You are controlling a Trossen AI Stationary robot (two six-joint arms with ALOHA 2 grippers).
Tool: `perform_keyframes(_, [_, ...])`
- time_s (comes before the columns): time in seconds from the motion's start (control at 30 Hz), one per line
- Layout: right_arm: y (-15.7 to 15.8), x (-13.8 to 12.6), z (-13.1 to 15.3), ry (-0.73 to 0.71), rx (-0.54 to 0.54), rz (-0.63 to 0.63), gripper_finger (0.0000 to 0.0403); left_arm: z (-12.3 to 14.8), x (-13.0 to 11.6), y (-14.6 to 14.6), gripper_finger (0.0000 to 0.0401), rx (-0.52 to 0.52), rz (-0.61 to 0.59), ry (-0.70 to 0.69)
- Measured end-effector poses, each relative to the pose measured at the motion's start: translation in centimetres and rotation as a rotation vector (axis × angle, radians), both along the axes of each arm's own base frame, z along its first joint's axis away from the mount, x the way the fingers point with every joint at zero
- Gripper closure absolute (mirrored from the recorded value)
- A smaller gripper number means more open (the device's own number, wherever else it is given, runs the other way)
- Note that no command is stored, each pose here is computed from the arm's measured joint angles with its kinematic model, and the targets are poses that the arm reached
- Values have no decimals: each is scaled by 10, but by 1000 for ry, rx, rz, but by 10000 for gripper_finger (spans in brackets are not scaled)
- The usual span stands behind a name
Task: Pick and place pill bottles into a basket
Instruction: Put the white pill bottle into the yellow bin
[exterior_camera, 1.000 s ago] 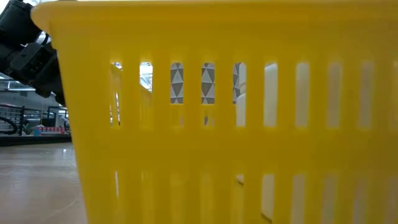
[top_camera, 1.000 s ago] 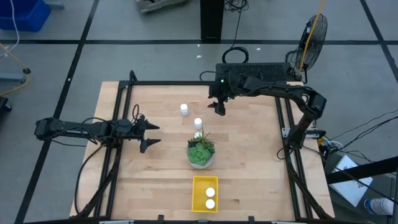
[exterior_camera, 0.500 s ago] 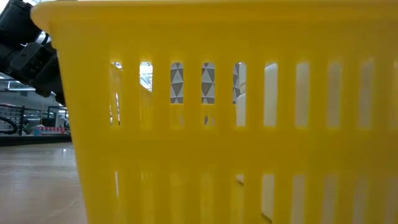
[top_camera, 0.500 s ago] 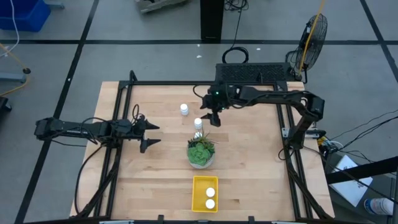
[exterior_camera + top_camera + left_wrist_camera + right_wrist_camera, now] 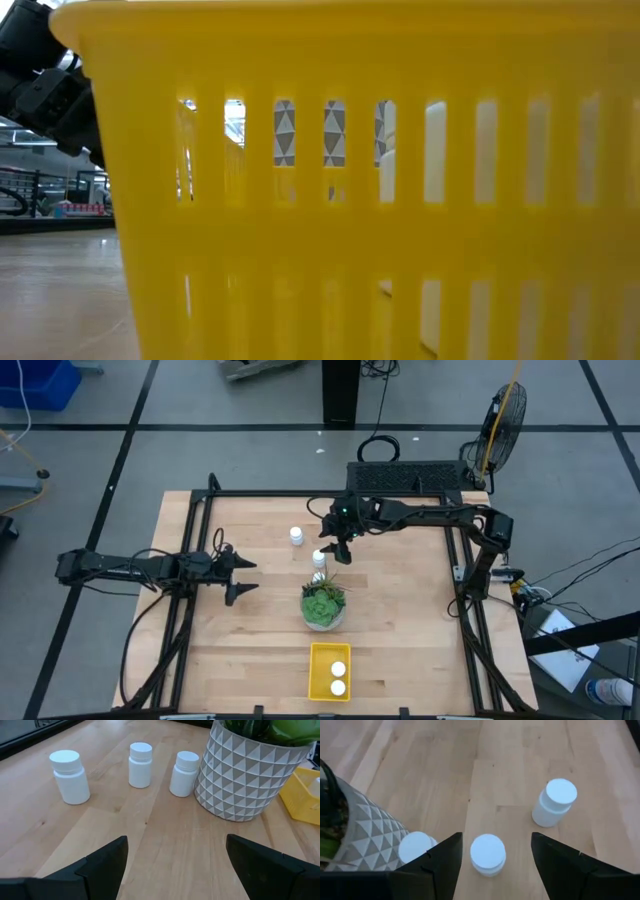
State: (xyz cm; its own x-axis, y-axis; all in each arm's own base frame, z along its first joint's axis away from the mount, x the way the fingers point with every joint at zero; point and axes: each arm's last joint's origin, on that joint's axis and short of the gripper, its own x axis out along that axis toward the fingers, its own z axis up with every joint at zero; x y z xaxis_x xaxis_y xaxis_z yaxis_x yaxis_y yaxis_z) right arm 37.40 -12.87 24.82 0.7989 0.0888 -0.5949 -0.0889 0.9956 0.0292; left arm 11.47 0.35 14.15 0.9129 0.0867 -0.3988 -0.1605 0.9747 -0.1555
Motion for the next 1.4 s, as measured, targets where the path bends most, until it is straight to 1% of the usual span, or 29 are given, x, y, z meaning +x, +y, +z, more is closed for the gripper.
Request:
perform_keyframes(0.13, [0, 0, 0, 2, 3, -1, 175, 0, 0, 0, 61, 0, 0, 0])
perform_keyframes(0.23, [1, -1, -1, 10, 26, 16, 175, 0, 0, 0, 61, 0, 0, 0])
perform_keyframes(0.57, [10, 2, -2, 12, 21, 45, 174, 0, 0, 0, 61, 0, 0, 0])
perform_keyframes(0.7, [13, 5, -8, 35, 29, 54, 174, 0, 0, 0, 61, -1, -1, 0])
perform_keyframes(0.8, [15, 10, -11, 23, 21, 66, 174, 0, 0, 0, 61, -1, -2, 0])
perform_keyframes(0.9, [16, 9, -17, 53, 28, 70, 174, 0, 0, 0, 61, -2, -5, -1])
perform_keyframes(0.97, [16, 10, -15, 38, 20, 72, 174, 0, 0, 0, 61, -2, -7, -1])
perform_keyframes(1.07, [16, 10, -13, 31, 18, 72, 165, 0, 0, 0, 61, -1, -8, -1])
perform_keyframes(1.27, [15, 11, -12, 13, 7, 67, 130, 0, 0, 0, 61, 2, -9, -1])
perform_keyframes(1.4, [15, 12, -11, -3, 10, 58, 125, 0, 0, 0, 61, 2, -10, 0])
